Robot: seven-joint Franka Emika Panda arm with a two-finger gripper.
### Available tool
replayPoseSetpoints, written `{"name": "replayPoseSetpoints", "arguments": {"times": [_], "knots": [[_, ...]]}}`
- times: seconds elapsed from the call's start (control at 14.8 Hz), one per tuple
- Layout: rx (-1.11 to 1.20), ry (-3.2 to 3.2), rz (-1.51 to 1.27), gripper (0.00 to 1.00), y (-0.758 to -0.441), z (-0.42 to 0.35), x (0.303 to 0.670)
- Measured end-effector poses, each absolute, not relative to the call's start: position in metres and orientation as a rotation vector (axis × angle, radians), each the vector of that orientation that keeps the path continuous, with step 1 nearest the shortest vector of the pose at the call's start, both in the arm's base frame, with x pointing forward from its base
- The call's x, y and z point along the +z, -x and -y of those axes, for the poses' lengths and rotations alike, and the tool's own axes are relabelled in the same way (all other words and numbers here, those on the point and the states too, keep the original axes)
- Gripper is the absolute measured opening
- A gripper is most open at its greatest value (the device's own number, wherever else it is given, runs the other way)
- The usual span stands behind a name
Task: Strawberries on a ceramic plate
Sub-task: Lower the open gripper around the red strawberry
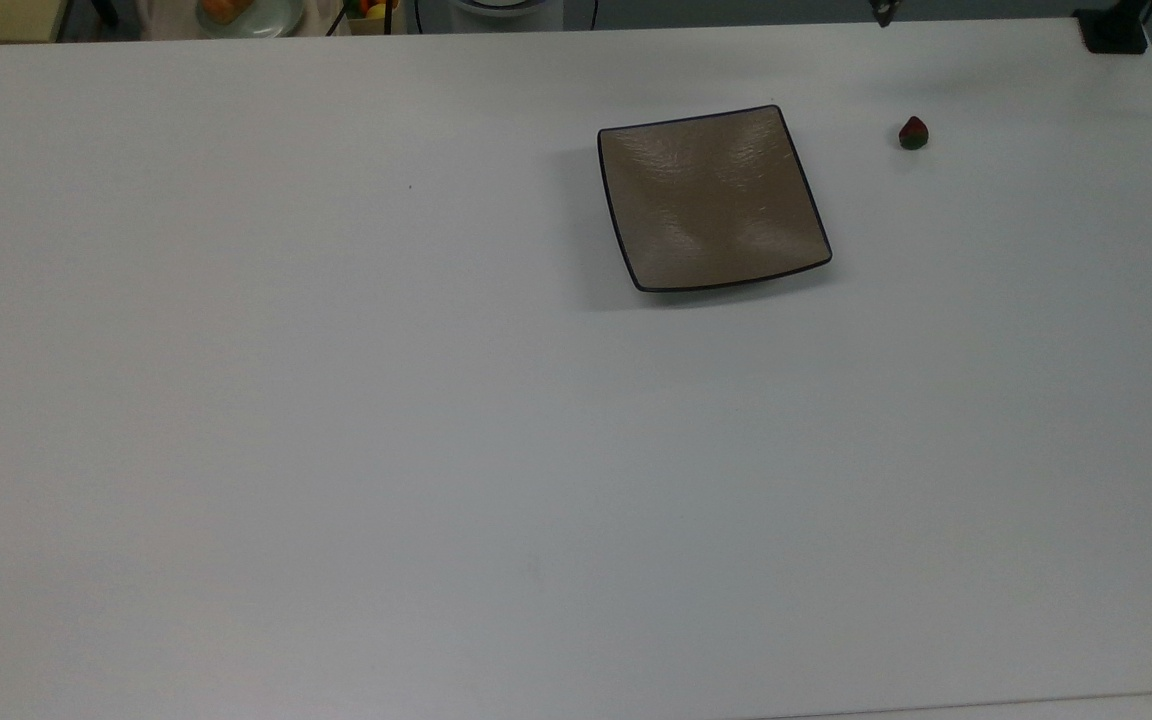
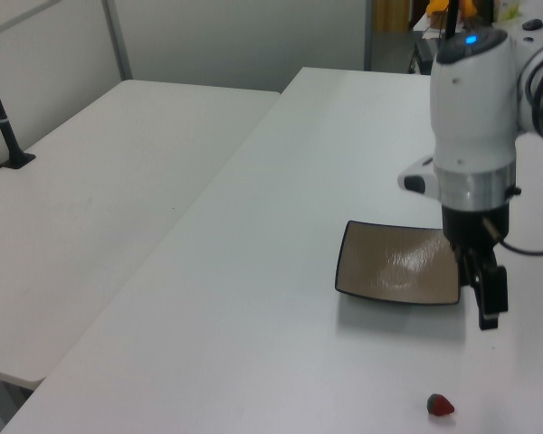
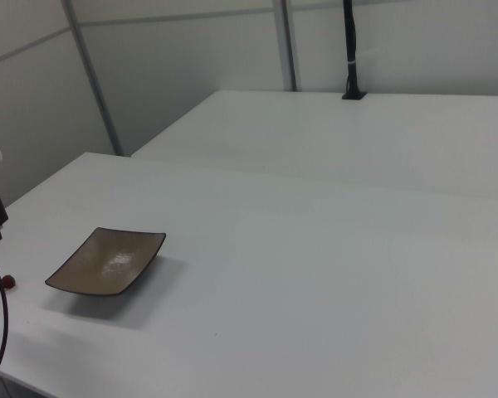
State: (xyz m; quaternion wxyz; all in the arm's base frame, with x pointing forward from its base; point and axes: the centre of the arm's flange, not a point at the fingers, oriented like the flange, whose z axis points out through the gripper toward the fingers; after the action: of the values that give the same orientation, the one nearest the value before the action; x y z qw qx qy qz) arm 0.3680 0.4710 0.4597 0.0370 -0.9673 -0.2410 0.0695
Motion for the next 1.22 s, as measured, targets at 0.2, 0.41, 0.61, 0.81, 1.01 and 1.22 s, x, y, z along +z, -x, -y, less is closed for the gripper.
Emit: {"name": "replayPoseSetpoints", "arguments": {"times": [0.2, 0.41, 0.61, 0.81, 1.01, 1.22], "knots": [[0.188, 2.96, 0.74, 1.0, -0.366, -0.474, 0.438], [0.155, 2.96, 0.75, 1.0, -0.37, -0.476, 0.416], [0.112, 2.948, 0.808, 1.0, -0.365, -0.488, 0.388], [0.085, 2.929, 0.848, 1.0, -0.359, -0.498, 0.365], [0.039, 2.927, 0.898, 1.0, -0.355, -0.502, 0.346], [-0.052, 2.944, 0.918, 1.0, -0.357, -0.503, 0.327]]}}
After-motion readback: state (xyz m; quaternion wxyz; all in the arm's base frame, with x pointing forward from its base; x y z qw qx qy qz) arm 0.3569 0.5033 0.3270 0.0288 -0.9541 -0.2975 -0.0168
